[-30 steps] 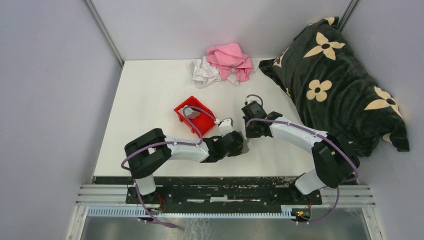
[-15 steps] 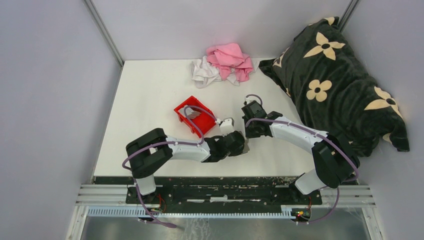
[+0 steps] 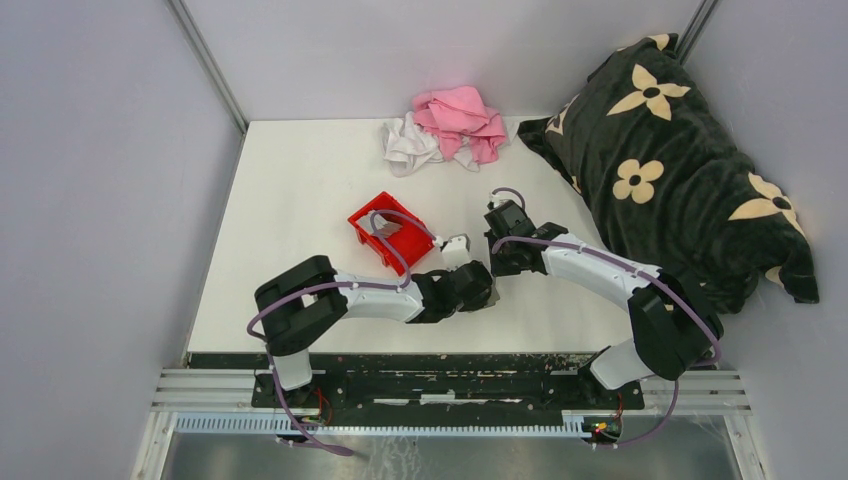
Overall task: Put the credit cards into the card holder
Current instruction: Close the card holder at the center of the board.
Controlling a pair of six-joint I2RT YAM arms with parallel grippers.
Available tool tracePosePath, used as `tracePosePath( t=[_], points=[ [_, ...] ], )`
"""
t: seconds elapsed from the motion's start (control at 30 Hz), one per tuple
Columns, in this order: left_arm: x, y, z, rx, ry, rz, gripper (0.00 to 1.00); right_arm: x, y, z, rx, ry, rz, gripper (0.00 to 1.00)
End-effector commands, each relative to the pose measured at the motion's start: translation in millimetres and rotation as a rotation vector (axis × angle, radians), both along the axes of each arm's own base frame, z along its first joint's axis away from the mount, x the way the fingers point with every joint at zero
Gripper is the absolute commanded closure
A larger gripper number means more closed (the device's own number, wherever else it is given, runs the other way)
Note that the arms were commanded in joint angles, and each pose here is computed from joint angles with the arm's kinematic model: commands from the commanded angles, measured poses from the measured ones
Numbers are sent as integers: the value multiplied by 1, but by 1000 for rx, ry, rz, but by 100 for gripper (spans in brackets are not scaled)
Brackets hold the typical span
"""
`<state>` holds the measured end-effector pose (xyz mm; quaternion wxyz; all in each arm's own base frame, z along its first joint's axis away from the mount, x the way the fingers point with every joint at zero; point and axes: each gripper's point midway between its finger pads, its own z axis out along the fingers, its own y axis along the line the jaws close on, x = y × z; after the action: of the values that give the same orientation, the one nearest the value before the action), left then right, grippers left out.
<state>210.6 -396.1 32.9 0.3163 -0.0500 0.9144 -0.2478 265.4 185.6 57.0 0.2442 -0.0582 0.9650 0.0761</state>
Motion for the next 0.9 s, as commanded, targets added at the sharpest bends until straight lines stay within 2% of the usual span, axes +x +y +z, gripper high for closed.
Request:
tracePosePath(
  t=[0.0,0.13,0.33,0.87],
  points=[
    [-6,12,-23,79,41,22,71,11,10,23,50,-51,14,86],
    [-5,17,-15,86,32,32,64,12,14,21,62,-41,22,91],
    [-2,24,3,72,-4,52,58,11,19,17,70,-31,28,95],
    [7,20,51,-40,-104,53,53,13,26,15,66,-29,46,98]
  ],
)
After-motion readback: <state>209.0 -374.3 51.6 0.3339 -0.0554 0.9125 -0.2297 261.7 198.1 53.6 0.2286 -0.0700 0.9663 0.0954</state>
